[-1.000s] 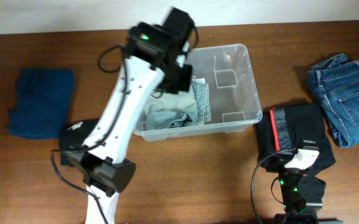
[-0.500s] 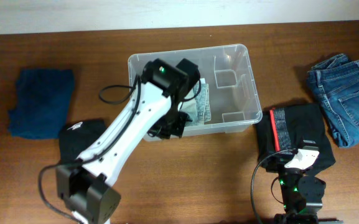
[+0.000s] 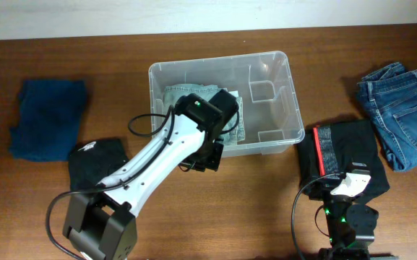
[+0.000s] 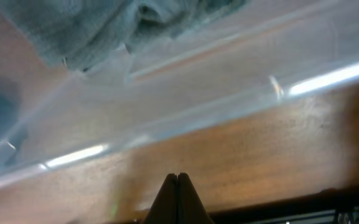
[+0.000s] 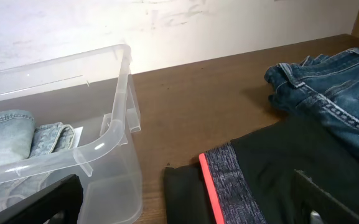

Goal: Pack container
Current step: 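Open the left gripper and withdraw it from the container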

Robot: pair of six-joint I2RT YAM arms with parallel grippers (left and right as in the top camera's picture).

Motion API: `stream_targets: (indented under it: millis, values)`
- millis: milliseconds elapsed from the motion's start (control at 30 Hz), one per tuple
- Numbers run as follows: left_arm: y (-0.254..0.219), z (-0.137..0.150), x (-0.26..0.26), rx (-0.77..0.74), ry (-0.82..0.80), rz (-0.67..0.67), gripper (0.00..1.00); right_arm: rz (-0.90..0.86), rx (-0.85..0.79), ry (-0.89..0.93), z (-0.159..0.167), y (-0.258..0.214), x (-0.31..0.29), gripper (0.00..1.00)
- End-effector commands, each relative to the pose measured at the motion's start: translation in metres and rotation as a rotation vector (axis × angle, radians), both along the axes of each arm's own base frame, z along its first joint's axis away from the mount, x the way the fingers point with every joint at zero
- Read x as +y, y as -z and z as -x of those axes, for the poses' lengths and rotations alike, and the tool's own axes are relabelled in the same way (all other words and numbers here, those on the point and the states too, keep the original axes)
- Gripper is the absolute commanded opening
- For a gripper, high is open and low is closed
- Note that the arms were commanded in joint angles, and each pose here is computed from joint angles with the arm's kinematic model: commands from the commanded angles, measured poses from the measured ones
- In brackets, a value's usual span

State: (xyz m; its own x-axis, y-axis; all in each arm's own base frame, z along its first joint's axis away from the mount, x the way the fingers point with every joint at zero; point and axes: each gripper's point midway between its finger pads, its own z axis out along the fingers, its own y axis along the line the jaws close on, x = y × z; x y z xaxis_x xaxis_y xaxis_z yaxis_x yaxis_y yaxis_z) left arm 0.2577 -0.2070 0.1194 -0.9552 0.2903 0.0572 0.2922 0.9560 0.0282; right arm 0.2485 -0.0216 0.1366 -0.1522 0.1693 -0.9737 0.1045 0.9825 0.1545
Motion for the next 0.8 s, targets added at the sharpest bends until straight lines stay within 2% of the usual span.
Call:
stream_targets:
  millis: [0, 300, 600, 767]
  values:
    - [-0.003, -0.018, 0.009, -0.067, -0.046, -0.007, 0.00, 0.005, 0.003, 0.003, 0.000, 0.002, 0.000, 0.99]
    - [-0.003, -0.039, 0.017, -0.124, -0.093, 0.005, 0.00, 0.005, 0.003, 0.003, 0.000, 0.002, 0.000, 0.99]
    - [-0.007, -0.038, 0.018, -0.113, -0.095, 0.015, 0.00, 0.005, 0.003, 0.003, 0.000, 0.002, 0.000, 0.99]
    - [-0.036, -0.036, 0.015, -0.125, -0.093, 0.066, 0.00, 0.005, 0.003, 0.003, 0.000, 0.002, 0.000, 0.99]
